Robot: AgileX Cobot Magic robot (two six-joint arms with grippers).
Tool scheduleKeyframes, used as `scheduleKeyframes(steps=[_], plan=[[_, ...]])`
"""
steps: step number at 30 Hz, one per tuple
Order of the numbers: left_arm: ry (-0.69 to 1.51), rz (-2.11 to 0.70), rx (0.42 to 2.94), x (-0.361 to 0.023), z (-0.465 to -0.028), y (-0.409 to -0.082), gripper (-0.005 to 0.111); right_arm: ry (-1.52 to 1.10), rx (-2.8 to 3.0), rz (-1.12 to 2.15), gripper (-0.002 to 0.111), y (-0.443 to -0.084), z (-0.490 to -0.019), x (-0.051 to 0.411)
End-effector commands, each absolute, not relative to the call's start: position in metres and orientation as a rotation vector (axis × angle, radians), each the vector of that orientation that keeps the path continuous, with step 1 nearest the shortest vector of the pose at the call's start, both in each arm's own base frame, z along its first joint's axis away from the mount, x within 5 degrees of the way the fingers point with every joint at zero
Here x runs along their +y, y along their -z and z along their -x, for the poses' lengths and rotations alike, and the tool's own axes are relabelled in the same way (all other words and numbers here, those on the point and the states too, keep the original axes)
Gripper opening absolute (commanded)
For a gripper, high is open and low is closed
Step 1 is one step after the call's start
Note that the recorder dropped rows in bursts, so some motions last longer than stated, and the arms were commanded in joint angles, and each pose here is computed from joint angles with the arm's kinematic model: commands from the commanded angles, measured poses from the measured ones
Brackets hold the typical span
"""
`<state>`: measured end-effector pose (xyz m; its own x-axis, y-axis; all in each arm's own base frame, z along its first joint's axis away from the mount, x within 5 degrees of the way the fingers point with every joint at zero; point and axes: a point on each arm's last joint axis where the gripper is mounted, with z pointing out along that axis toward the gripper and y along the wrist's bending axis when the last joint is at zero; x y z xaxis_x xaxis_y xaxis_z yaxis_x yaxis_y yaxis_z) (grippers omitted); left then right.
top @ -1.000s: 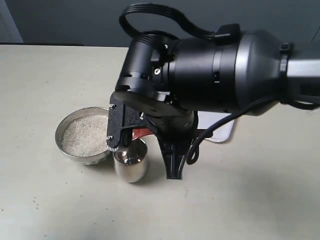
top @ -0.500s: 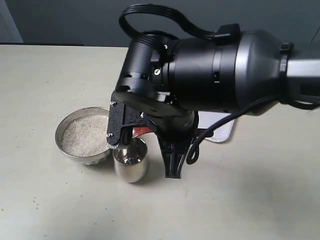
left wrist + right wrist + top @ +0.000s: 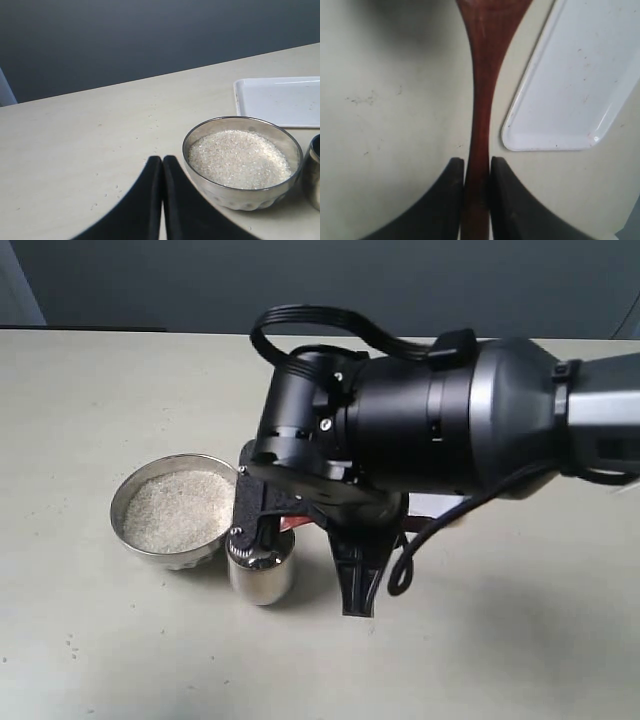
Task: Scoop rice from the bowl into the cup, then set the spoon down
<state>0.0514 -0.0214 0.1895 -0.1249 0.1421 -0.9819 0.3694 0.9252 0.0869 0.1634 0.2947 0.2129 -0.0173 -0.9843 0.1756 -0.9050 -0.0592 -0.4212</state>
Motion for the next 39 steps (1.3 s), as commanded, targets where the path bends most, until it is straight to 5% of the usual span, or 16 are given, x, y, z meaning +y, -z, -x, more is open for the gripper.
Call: scheduleKeyframes(steps=[1,39], plan=[[0.205,-0.386,1.679,-0.021,-0.051,-0.192,0.001,0.675,1.952,2.037,-0.001,-0.218,-0.159,0.298],[0.206,-0.387,1.679,-0.021,-0.051,-0.192,0.001,0.786,1.833,1.928,-0.001,-0.207,-0.137,0.301]])
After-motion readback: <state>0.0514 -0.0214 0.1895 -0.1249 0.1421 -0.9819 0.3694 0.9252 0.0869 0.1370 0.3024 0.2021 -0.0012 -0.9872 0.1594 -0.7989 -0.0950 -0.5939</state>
